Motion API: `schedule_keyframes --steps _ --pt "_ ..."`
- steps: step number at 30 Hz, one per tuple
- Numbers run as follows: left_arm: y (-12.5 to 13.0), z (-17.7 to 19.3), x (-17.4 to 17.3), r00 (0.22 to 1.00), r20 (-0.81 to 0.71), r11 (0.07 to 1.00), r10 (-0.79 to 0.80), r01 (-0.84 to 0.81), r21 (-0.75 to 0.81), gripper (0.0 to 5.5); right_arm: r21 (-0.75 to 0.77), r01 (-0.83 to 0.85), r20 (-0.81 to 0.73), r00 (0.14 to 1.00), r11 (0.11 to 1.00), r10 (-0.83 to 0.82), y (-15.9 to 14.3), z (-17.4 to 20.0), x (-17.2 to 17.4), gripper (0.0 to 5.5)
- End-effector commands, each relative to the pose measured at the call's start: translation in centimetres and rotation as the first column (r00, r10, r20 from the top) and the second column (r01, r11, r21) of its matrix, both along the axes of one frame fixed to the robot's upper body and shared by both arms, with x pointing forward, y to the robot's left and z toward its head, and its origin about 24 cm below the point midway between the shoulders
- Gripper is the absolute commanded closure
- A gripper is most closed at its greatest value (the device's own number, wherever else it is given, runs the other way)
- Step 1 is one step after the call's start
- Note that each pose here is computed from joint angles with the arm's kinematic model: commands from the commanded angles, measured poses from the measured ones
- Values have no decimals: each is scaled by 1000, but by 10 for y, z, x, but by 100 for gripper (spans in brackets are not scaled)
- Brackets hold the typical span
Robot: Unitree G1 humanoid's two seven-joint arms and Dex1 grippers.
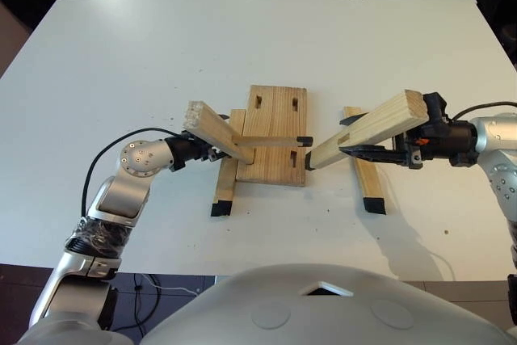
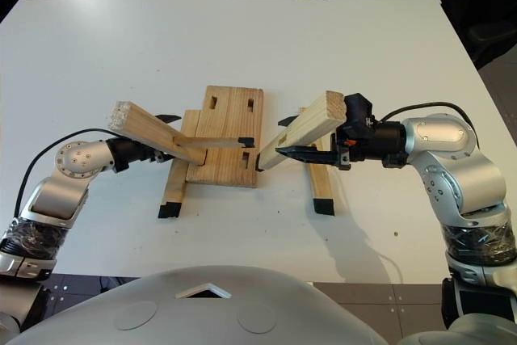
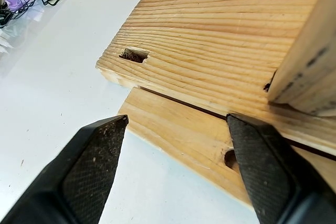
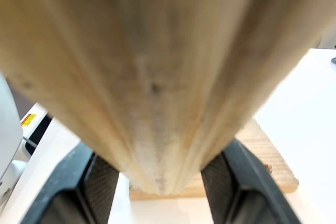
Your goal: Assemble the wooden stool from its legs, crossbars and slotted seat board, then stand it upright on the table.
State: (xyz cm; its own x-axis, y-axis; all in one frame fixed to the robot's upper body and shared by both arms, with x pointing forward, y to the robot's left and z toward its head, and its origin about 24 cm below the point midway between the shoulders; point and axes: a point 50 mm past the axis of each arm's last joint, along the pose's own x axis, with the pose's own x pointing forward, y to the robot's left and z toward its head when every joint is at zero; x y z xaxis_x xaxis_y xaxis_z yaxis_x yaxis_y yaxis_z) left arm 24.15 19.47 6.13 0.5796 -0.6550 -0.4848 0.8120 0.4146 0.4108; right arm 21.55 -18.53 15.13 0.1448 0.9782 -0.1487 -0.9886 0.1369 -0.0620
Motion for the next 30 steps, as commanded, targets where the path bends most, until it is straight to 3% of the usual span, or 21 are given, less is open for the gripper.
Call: schedule_keyframes --steps 1,13,30 --pt "5 -13 -6 996 -85 999 -13 17 47 201 10 5 25 1000 1000 -5 10 -8 7 347" --pt "6 -10 -3 994 -98 997 -47 53 58 201 -83 -14 0 1000 996 14 10 -37 10 347" --pt "-20 -14 -13 993 -81 997 -81 82 7 201 -245 -152 -75 988 957 137 5 -33 35 347"
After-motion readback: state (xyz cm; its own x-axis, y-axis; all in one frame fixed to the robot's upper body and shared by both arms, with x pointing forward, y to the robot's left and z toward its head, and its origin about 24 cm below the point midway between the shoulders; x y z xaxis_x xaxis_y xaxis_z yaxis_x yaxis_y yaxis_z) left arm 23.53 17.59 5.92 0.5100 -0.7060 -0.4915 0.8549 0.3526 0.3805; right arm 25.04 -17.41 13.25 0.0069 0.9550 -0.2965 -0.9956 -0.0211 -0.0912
